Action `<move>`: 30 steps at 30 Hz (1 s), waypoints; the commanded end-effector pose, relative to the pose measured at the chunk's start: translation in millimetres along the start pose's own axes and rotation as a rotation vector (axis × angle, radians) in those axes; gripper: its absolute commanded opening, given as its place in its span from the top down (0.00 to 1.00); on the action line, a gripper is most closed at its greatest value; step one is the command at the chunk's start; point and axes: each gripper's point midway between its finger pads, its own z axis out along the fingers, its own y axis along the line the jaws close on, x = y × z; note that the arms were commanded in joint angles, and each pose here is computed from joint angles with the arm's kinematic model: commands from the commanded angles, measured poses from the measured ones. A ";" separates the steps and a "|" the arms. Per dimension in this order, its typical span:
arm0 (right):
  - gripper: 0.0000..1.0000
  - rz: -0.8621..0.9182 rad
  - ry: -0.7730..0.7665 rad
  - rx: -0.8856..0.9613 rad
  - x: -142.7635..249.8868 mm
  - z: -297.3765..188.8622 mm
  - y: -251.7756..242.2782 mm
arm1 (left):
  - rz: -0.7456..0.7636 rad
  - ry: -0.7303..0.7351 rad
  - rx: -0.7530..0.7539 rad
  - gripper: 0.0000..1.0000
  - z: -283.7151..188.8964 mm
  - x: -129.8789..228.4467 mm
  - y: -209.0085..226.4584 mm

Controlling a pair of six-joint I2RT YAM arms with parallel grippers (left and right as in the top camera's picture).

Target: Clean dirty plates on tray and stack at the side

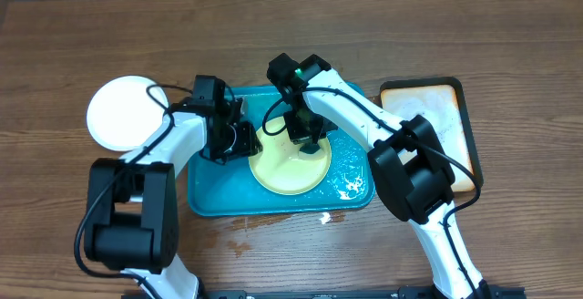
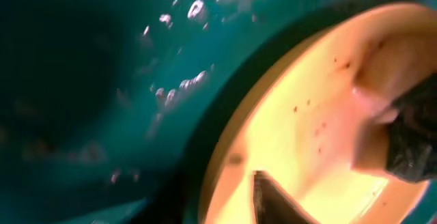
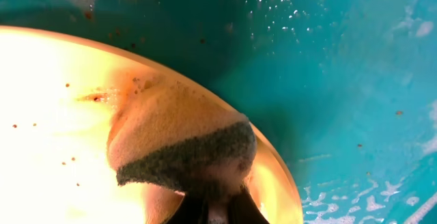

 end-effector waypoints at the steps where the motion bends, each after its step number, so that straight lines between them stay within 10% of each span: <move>1: 0.96 -0.012 0.025 -0.024 1.0 10.0 7.7 | -0.009 0.100 -0.046 0.93 30.2 21.0 16.3; 30: 0.96 -0.032 -0.084 -0.068 -26.2 -42.0 18.9 | -0.077 0.134 -0.089 0.96 34.6 29.8 24.4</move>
